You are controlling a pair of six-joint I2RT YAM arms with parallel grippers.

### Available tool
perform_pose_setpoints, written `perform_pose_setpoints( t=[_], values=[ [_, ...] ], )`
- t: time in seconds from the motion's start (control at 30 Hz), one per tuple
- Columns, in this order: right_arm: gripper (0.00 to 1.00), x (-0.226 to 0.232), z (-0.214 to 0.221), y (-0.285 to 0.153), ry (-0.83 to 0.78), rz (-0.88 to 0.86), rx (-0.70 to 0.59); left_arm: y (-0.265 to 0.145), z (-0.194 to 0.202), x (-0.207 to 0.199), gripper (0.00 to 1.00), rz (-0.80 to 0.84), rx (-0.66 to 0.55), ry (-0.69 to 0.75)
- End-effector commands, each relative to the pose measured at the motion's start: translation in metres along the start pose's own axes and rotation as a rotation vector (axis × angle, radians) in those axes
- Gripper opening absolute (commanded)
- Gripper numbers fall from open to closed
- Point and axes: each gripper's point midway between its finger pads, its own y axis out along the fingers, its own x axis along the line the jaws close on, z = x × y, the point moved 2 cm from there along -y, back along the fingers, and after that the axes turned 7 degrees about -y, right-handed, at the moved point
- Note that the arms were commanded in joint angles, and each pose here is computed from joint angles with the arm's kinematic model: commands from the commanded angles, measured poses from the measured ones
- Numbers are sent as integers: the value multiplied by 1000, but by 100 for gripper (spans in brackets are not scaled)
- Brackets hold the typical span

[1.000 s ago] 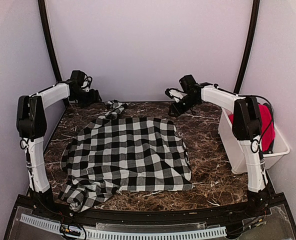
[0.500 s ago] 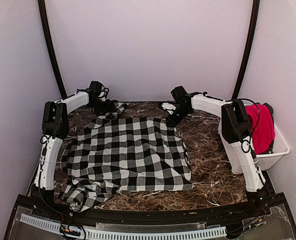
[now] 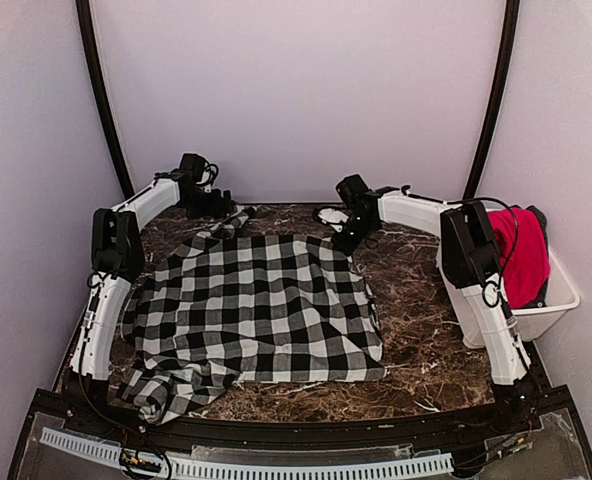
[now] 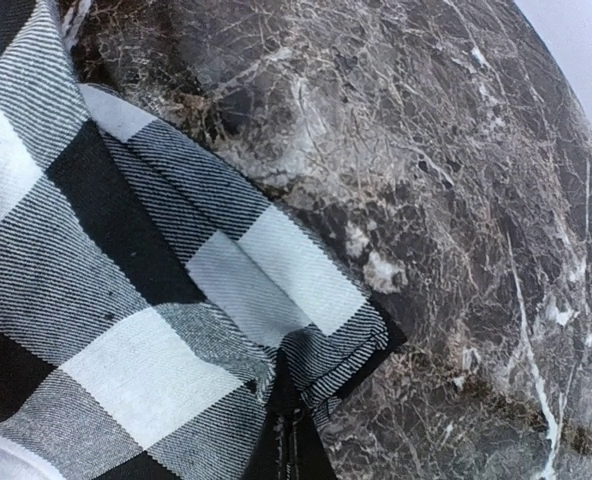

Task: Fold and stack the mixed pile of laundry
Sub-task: Pick up the flattened shirt from the center of the board.

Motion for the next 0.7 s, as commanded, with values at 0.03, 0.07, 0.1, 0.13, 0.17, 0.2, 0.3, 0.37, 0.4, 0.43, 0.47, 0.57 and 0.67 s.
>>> perform_pose_setpoints(
  t=[0.03, 0.07, 0.1, 0.13, 0.17, 0.2, 0.3, 0.37, 0.4, 0.43, 0.47, 0.57, 0.67],
  values=[
    [0, -15, -32, -61, 9, 102, -82, 12, 11, 2, 98, -52, 27, 42],
    [0, -17, -32, -66, 12, 114, -79, 13, 13, 1, 97, -51, 38, 45],
    [0, -17, -33, -72, 17, 120, -77, 16, 16, -4, 96, -45, 42, 54],
    [0, -17, -34, -79, 18, 126, -78, 17, 19, -6, 95, -47, 51, 70],
    [0, -16, -35, -85, 20, 131, -80, 19, 24, -11, 95, -46, 59, 97],
    [0, -15, -35, -91, 22, 135, -80, 21, 29, -12, 95, -61, 71, 113],
    [0, -14, -34, -105, 29, 150, -76, 28, 44, -21, 95, -90, 99, 187],
    [0, -12, -31, -114, 34, 157, -71, 33, 52, -20, 88, -99, 120, 203],
    [0, -11, -28, -117, 39, 159, -66, 34, 53, -14, 83, -131, 119, 205],
    [0, -9, -26, -121, 44, 161, -60, 34, 54, -13, 71, -138, 120, 207],
    [0, -7, -22, -123, 48, 163, -52, 33, 54, -13, 64, -142, 122, 207],
    [0, -1, -15, -132, 56, 171, -36, 18, 41, -19, 27, -130, 97, 193],
    [0, 4, -9, -138, 61, 168, -25, -25, 2, -32, 4, -102, -12, 168]
  ],
)
